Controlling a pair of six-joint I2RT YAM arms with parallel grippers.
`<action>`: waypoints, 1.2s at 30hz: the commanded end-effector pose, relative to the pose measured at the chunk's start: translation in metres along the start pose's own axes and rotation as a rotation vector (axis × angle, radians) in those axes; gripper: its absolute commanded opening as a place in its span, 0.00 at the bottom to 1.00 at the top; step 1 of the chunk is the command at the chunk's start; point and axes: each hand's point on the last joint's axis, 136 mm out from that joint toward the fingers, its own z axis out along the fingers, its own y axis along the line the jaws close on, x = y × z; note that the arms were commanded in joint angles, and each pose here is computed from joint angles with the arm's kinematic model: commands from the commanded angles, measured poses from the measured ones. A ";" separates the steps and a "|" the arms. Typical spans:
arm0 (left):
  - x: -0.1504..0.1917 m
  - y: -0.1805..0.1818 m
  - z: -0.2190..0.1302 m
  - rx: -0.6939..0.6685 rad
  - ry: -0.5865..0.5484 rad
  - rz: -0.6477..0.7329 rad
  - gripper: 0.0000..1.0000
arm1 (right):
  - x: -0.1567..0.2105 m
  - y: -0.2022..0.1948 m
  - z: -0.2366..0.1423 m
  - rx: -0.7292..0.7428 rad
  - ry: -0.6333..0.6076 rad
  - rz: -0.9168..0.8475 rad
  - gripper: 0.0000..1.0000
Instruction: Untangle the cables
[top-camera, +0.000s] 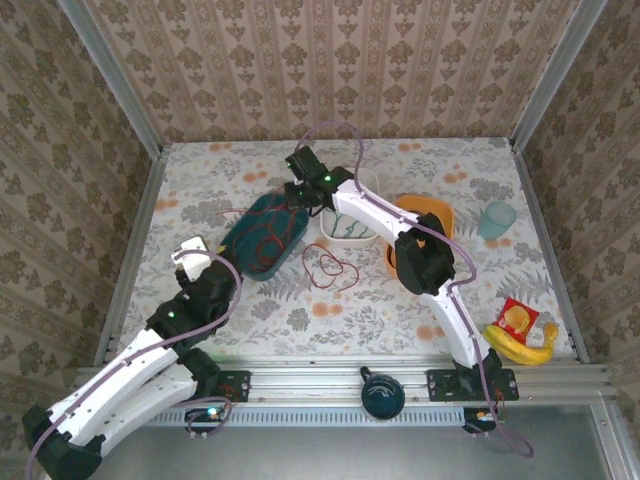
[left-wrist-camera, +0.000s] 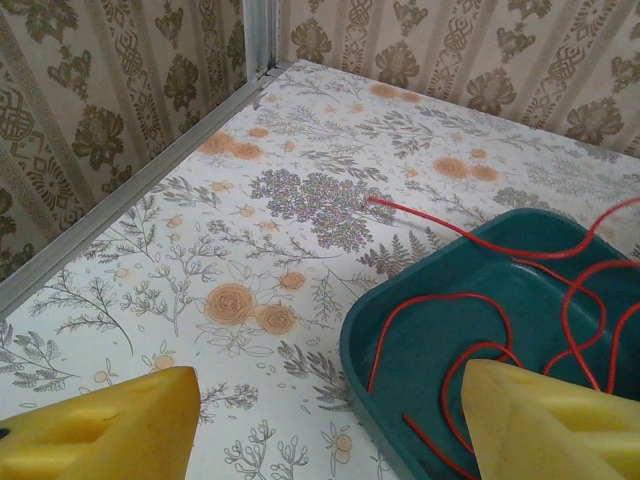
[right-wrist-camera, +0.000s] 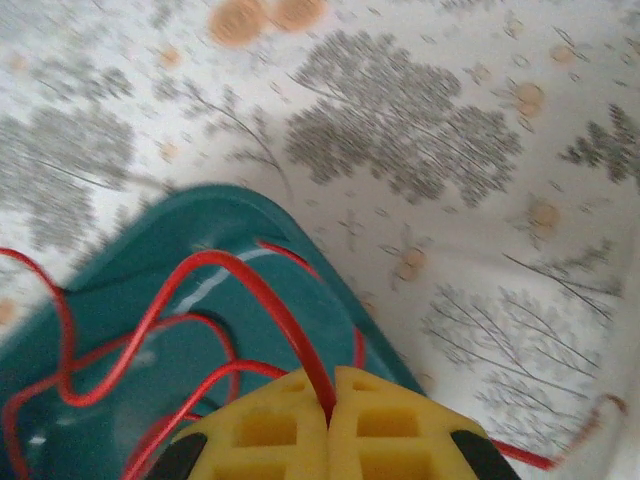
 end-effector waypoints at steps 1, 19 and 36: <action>-0.011 -0.005 -0.001 0.013 -0.016 -0.010 0.70 | 0.025 -0.030 -0.001 0.164 0.092 -0.122 0.00; -0.006 -0.006 0.000 0.032 0.002 -0.016 0.71 | 0.015 -0.012 -0.027 0.232 0.001 -0.383 0.00; 0.020 -0.085 0.004 0.359 0.130 0.151 0.71 | -0.016 0.015 -0.090 -0.008 -0.143 -0.193 0.53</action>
